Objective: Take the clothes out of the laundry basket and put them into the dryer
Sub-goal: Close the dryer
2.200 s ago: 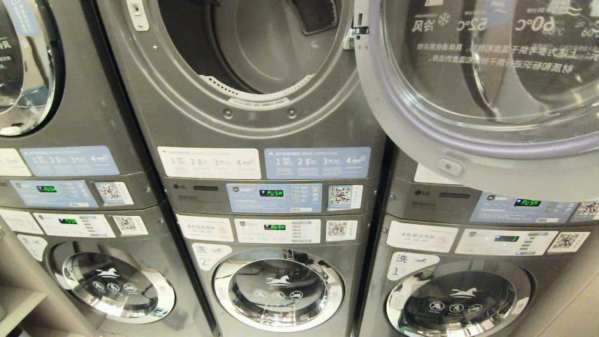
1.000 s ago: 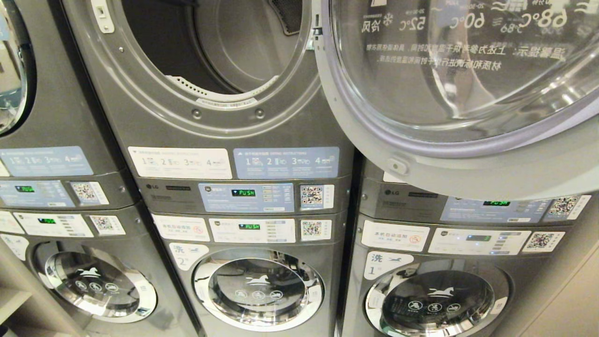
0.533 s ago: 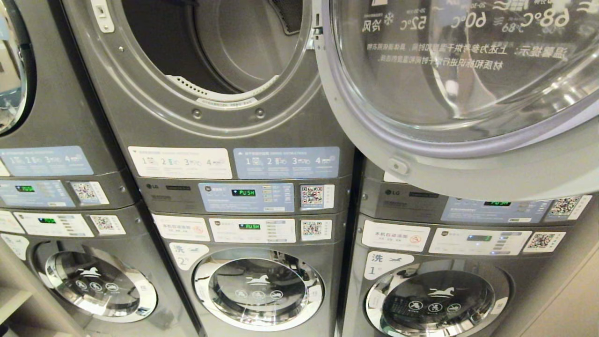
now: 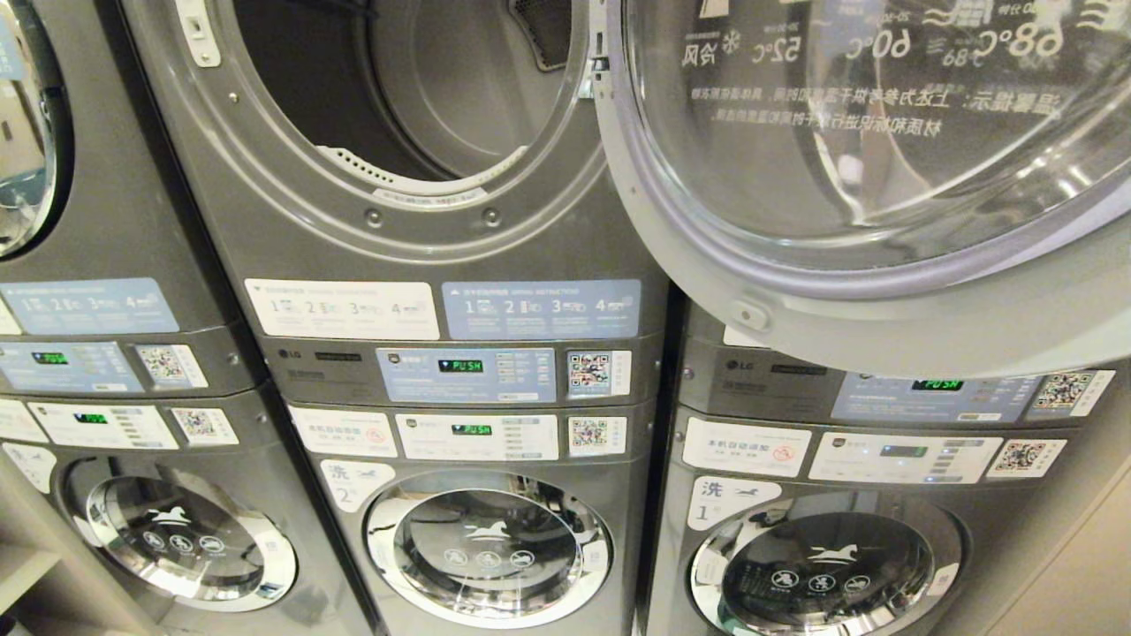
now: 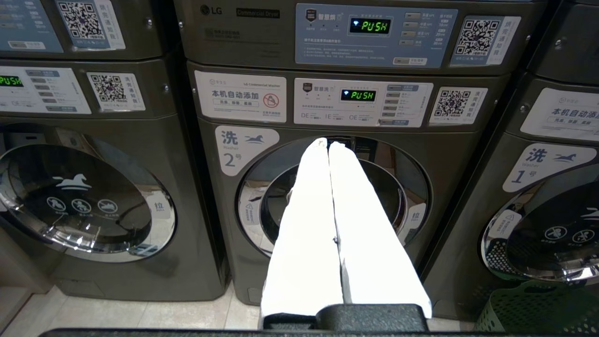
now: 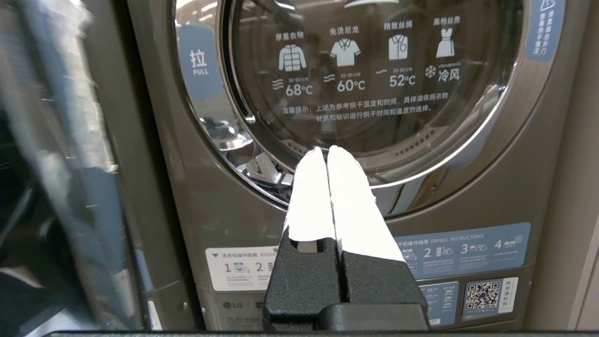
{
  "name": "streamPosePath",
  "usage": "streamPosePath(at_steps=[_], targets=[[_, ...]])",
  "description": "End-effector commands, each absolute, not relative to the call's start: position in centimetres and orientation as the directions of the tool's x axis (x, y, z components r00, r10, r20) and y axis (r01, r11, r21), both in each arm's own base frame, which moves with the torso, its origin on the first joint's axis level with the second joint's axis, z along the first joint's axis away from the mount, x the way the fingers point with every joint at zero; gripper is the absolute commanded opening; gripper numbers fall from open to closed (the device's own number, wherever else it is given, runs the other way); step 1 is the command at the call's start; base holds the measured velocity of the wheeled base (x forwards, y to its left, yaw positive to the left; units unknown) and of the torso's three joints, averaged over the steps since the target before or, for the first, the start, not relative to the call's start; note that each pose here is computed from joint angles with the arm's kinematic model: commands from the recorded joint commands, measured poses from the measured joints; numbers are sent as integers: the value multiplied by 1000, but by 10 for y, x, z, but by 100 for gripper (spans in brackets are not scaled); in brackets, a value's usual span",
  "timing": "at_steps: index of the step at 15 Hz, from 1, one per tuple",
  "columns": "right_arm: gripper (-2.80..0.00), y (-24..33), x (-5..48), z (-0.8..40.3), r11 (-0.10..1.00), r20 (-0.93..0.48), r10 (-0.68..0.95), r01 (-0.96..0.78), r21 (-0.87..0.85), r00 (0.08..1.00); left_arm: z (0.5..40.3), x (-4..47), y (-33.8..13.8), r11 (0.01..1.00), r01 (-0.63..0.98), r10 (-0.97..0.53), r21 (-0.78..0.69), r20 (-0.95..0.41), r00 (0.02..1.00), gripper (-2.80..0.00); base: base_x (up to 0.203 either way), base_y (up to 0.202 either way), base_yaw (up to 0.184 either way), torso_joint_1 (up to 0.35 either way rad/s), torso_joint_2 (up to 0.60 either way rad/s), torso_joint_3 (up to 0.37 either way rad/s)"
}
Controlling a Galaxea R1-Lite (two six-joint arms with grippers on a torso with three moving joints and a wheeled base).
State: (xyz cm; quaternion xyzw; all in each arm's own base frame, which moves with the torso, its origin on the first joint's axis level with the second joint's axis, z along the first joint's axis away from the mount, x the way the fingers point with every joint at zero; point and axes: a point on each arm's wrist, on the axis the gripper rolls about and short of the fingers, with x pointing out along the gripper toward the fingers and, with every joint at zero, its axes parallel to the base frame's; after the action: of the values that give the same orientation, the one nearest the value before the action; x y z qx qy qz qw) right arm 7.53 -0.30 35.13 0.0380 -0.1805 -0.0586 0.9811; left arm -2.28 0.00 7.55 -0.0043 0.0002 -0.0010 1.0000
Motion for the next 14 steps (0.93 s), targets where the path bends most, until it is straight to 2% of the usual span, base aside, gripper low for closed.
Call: streamPosePath(at_steps=[1,7,11,14], targets=[[-280,-3,77,351,990,346,-128,101,96,929,75,-23,0,1000,2,-2,-9,2,1000,-280,0,0,0,3,11,140],[-280,-2,77,344,995,331,-85,61,80,940,75,-23,0,1000,2,-2,-9,1,1000,-280,0,0,0,1,2,179],[-280,-1,105,340,997,277,-35,15,73,960,75,-23,0,1000,2,-2,-9,0,1000,-280,0,0,0,-1,-1,27],[-280,2,123,339,994,279,65,-85,62,958,75,-23,0,1000,2,-2,-9,0,1000,-280,0,0,0,0,0,0]])
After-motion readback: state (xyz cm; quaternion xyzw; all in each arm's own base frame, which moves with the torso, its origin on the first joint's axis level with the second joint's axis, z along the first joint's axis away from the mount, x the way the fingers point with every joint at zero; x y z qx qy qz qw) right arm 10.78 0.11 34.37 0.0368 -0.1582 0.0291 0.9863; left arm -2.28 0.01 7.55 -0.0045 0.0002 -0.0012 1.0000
